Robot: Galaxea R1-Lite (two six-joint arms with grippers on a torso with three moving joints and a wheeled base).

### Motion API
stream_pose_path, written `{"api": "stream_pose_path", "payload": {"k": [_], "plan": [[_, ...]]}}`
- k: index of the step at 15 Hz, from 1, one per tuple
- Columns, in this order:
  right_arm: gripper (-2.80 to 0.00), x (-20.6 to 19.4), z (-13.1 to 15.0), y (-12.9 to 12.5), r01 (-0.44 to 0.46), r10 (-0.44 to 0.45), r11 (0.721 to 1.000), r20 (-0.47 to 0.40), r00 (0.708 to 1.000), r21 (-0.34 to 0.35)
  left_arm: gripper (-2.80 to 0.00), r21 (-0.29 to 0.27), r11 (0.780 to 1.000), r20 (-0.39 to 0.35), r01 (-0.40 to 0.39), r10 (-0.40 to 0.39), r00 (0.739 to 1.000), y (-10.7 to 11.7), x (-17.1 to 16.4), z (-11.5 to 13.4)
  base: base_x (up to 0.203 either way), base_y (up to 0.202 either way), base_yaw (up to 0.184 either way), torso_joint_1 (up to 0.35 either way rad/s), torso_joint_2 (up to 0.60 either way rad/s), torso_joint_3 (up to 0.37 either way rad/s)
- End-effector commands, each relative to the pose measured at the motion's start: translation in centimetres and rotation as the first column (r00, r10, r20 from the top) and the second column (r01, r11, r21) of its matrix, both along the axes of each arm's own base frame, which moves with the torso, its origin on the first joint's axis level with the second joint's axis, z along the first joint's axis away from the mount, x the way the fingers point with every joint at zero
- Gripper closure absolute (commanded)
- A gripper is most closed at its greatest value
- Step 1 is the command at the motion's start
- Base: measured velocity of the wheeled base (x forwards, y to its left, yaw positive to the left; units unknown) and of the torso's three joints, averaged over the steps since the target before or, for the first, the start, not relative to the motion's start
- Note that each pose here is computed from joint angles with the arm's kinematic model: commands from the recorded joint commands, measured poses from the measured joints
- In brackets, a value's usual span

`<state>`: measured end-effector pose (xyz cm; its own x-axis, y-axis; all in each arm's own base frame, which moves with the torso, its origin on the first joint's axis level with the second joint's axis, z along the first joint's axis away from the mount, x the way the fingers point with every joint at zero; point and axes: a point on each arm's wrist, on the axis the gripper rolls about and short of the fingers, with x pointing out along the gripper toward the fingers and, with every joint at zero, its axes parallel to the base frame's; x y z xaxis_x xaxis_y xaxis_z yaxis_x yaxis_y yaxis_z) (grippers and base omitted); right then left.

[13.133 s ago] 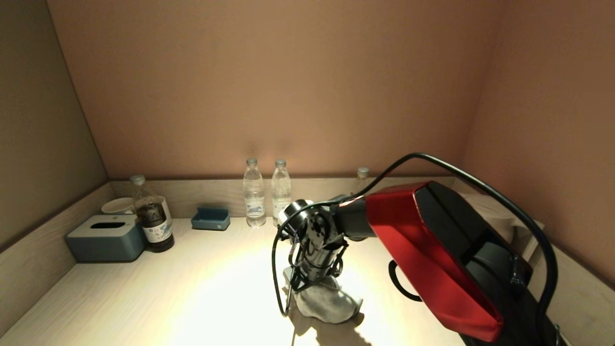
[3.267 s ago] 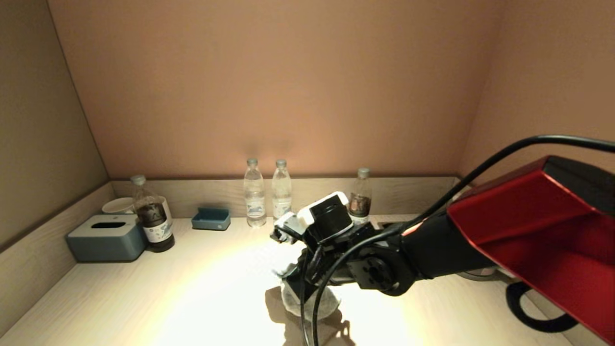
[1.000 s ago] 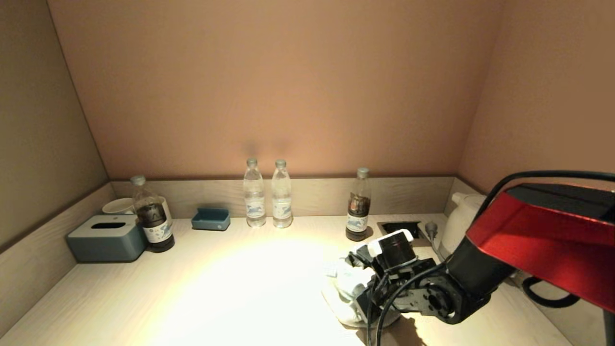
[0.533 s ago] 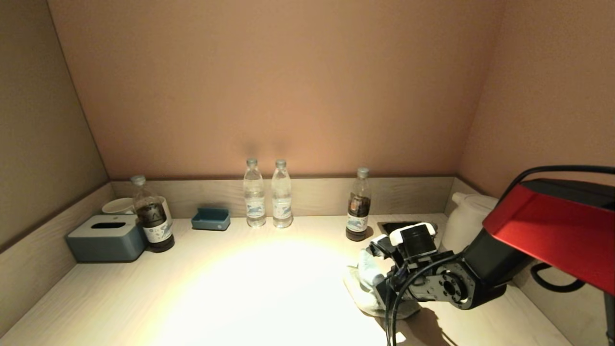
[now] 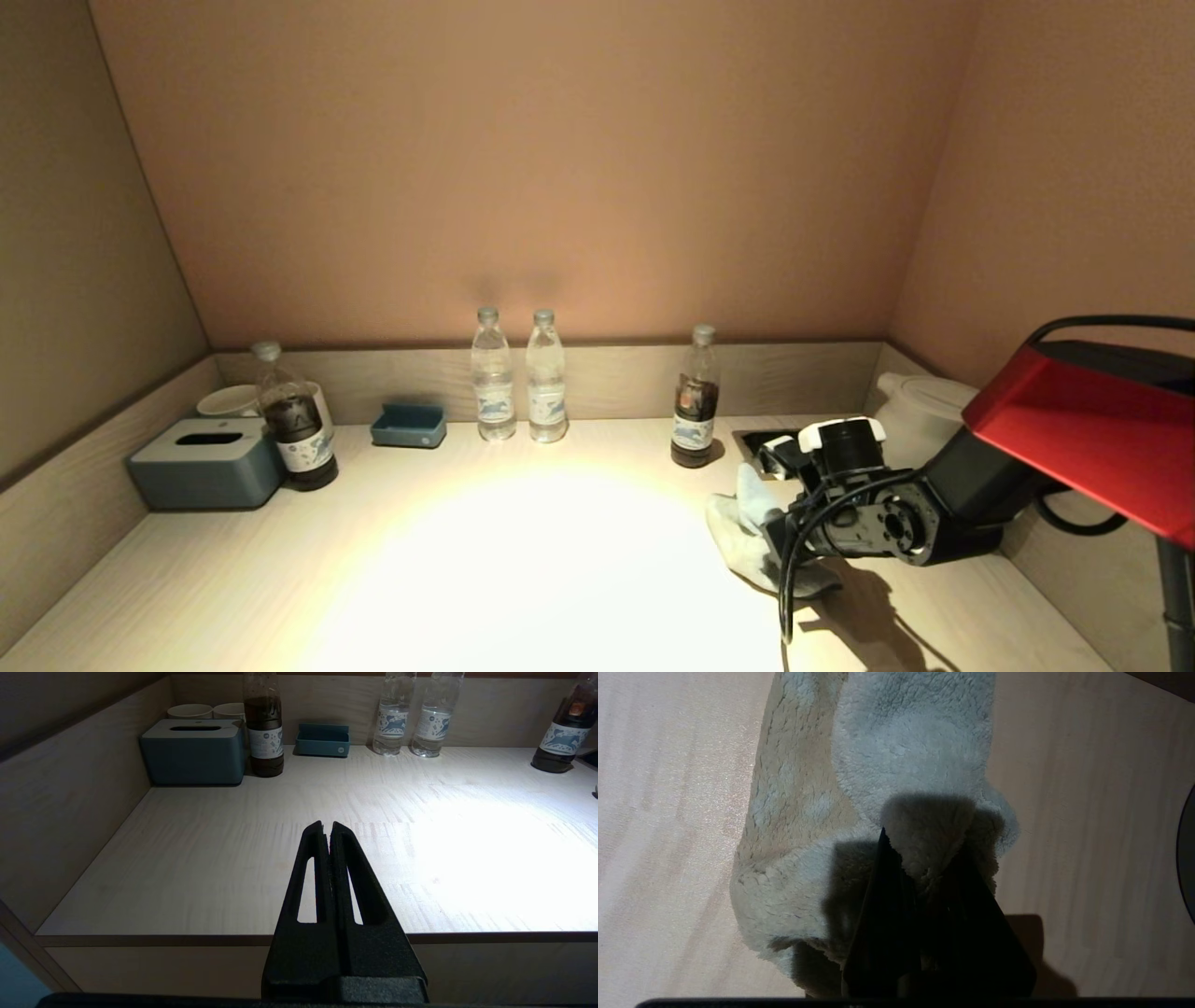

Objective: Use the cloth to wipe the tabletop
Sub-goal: Sweep the stains on the table

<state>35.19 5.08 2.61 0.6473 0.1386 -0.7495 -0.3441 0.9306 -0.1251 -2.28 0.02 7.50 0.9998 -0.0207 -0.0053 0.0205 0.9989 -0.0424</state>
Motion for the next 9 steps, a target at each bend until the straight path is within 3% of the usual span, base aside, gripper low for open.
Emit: {"api": "stream_pose_path", "payload": {"k": [1,9], "plan": [[0.0,0.1,-0.3,-0.6,0.013,-0.013,1.0,-0.007,1.0,-0.004,0.0,-0.001,1.0,-0.001,0.001,-0.001,1.0,0.0,0.0,0.0,0.0,0.0,0.0,0.0,0.0,0.0],[0.0,-0.5,1.2,-2.4,0.054,-0.054,0.998,0.022,0.998,-0.01,0.0,-0.001,1.0,-0.001,0.001,-0.001,1.0,0.0,0.0,0.0,0.0,0.0,0.0,0.0,0.0,0.0]]}}
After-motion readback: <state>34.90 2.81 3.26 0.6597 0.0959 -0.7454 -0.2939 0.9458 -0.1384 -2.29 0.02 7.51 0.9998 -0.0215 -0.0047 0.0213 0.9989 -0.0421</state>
